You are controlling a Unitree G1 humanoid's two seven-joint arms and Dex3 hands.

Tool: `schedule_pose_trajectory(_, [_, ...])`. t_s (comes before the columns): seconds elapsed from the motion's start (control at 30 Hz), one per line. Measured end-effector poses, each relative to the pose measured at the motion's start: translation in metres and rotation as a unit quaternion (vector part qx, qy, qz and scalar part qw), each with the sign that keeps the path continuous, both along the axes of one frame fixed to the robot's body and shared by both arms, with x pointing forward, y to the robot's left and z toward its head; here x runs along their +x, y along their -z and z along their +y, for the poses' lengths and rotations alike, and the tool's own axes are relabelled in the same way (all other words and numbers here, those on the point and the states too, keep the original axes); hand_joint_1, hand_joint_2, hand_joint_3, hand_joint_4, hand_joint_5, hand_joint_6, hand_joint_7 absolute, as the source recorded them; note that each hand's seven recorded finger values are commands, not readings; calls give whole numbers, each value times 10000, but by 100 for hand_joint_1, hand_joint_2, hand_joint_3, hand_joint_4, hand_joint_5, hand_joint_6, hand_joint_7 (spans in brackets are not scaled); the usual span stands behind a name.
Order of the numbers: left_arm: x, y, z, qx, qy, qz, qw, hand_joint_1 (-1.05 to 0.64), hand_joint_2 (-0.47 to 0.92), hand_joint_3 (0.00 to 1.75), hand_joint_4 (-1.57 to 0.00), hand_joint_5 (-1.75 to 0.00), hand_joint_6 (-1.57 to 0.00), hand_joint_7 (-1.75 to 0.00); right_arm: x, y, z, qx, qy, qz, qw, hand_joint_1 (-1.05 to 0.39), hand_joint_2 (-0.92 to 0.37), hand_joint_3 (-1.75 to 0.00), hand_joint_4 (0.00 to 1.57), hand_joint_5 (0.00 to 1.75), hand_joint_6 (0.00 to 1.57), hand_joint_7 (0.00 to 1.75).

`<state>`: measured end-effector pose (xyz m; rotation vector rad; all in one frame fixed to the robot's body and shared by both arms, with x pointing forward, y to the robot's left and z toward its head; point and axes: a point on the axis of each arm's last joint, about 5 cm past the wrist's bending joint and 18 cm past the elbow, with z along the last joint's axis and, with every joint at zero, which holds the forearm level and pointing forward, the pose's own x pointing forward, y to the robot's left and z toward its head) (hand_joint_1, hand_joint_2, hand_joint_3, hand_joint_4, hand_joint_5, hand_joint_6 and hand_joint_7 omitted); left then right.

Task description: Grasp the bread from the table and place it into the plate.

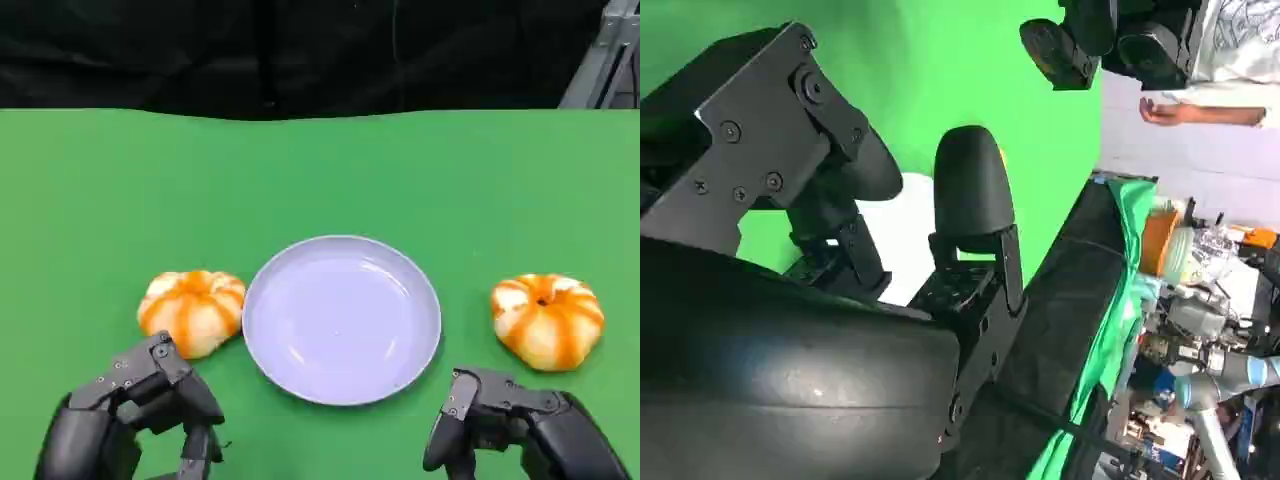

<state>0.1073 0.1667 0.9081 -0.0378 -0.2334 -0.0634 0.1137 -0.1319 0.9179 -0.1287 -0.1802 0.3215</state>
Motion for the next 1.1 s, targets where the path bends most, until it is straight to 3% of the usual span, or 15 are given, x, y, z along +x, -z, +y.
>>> schedule_pose_trajectory(0.67, [1, 6, 3, 25, -8, -14, 10000, -9, 39, 143, -80, -175, -72, -161, -4, -35, 5, 9, -5, -30, 10000, 11, -29, -150, 89, 167, 76, 146])
schedule_pose_trajectory(0.73, [2, 1, 5, 103, -13, -10, 9999, -16, 54, 101, -62, -136, -68, -103, -5, -35, 5, 9, -4, -28, 10000, 11, -30, -150, 88, 167, 75, 146])
schedule_pose_trajectory(0.77, [3, -12, 10, 273, -4, 19, 9996, -17, 57, 94, -60, -130, -69, -94, -9, -35, 4, 12, -3, -24, 10000, 11, -30, -150, 88, 167, 75, 146])
schedule_pose_trajectory(1.0, [5, -80, 29, 669, -54, 75, 9977, -18, 60, 85, -58, -125, -71, -82, -29, -42, 0, 21, 3, -18, 10000, 11, -30, -149, 88, 168, 75, 147])
schedule_pose_trajectory(1.03, [6, -80, 29, 669, -55, 83, 9977, -34, 76, 50, -41, -106, -52, -60, -29, -42, 0, 21, 2, -18, 10000, 11, -30, -149, 89, 167, 75, 147])
schedule_pose_trajectory(1.1, [37, -122, 66, 1199, -23, 277, 9924, -43, 88, 23, -32, -95, -44, -44, -25, -44, 3, 24, -1, -20, 10000, 10, -30, -148, 89, 167, 76, 147])
